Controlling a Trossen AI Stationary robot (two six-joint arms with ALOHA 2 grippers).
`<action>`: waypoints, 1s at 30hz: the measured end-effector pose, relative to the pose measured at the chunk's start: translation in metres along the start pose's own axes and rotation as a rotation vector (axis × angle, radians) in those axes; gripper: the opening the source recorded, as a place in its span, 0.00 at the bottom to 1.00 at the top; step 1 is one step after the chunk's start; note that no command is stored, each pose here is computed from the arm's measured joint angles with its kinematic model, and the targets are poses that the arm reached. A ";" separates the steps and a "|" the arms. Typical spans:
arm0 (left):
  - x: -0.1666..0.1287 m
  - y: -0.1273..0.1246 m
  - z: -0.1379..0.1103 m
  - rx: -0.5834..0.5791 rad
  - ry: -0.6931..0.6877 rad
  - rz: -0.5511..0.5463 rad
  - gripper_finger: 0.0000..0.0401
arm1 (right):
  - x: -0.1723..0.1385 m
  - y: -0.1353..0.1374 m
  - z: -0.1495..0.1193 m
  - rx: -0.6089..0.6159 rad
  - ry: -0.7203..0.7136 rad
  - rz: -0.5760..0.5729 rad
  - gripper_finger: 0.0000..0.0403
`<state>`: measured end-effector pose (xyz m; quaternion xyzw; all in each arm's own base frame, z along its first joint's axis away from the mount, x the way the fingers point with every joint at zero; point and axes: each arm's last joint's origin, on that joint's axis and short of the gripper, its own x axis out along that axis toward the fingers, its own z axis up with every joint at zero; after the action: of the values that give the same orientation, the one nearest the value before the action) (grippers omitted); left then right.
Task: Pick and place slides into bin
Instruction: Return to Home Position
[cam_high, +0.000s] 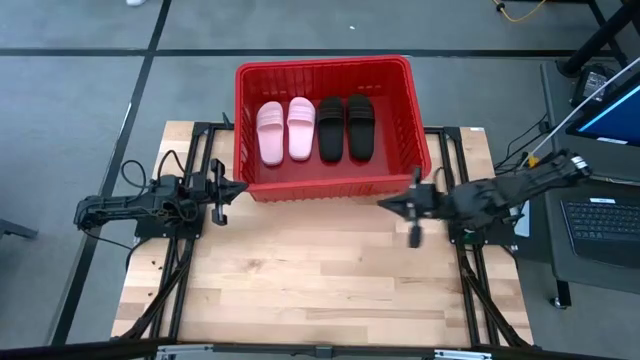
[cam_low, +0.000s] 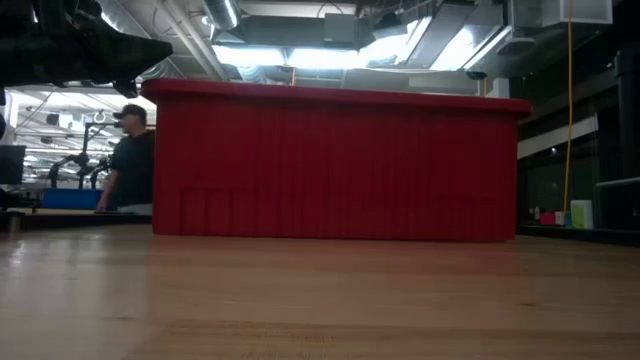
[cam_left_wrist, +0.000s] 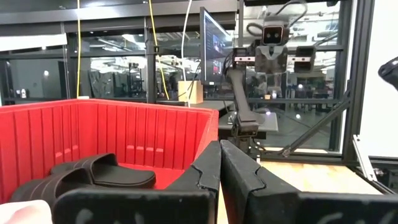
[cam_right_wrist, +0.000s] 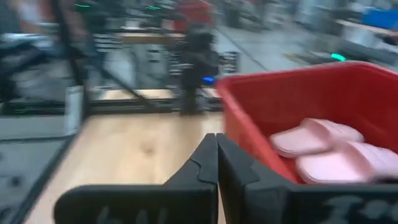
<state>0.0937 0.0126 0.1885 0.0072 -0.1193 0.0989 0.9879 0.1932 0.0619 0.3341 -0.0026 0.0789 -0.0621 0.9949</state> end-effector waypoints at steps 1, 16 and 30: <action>0.000 0.000 0.000 0.000 0.000 0.000 0.01 | -0.009 -0.004 -0.003 -0.011 -0.015 0.045 0.00; 0.000 0.000 0.000 0.000 0.000 0.000 0.01 | -0.076 -0.041 -0.045 -0.034 -0.208 0.134 0.11; 0.000 0.000 0.000 0.000 0.001 0.000 0.01 | -0.100 -0.057 -0.112 -0.092 -0.327 0.390 0.11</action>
<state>0.0937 0.0126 0.1883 0.0071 -0.1190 0.0987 0.9880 0.0706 0.0182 0.2399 -0.0427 -0.0811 0.1358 0.9865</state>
